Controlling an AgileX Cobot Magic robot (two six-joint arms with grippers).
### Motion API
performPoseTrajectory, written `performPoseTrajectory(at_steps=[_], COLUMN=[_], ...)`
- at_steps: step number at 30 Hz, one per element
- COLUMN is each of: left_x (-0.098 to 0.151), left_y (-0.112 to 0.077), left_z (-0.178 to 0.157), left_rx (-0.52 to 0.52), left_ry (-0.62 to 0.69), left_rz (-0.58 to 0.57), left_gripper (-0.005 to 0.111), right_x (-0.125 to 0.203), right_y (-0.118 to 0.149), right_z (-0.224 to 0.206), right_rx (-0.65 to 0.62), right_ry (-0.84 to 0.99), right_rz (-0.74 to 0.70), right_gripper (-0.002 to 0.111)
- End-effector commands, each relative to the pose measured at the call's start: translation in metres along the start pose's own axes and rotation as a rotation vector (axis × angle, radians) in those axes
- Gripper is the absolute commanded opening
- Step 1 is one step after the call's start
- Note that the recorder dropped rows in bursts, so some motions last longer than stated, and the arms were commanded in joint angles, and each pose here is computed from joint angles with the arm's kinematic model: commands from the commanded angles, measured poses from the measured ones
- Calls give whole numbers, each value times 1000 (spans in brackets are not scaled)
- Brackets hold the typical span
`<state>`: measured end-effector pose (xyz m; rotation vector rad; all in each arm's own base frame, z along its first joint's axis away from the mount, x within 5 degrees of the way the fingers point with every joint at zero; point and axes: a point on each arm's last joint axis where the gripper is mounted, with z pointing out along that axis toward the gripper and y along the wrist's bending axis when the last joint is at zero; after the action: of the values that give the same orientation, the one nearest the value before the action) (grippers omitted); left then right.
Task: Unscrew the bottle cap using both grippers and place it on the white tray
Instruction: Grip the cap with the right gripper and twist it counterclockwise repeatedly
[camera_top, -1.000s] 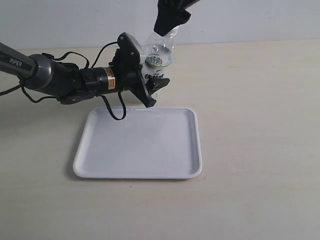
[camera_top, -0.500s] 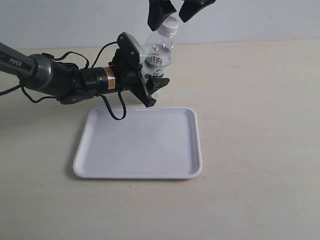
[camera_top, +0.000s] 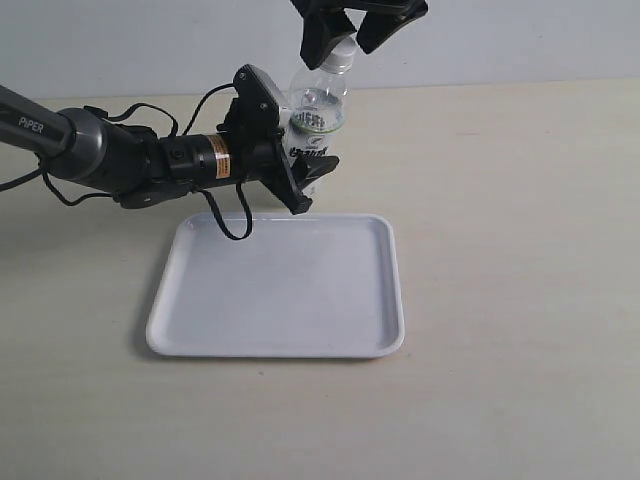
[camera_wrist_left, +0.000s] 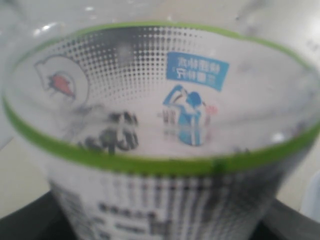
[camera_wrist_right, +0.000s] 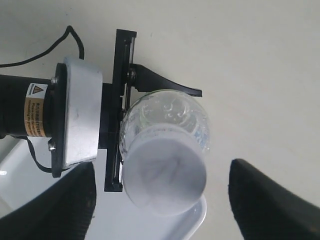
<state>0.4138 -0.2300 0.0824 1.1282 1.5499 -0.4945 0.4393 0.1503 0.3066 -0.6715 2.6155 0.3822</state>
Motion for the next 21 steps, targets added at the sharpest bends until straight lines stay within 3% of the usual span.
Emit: performPoseTrajectory(at_steps=[1, 21], left_x=[-3, -3], left_y=[1, 1], left_z=[0, 0], left_rx=[-6, -6], left_ry=[4, 4], left_rz=[-4, -4], left_gripper=[0, 0], right_x=[0, -3], right_y=[-1, -2], right_z=[0, -1], right_rx=[6, 16], right_ry=[-4, -39], right_rz=[-6, -51], right_gripper=[70, 70])
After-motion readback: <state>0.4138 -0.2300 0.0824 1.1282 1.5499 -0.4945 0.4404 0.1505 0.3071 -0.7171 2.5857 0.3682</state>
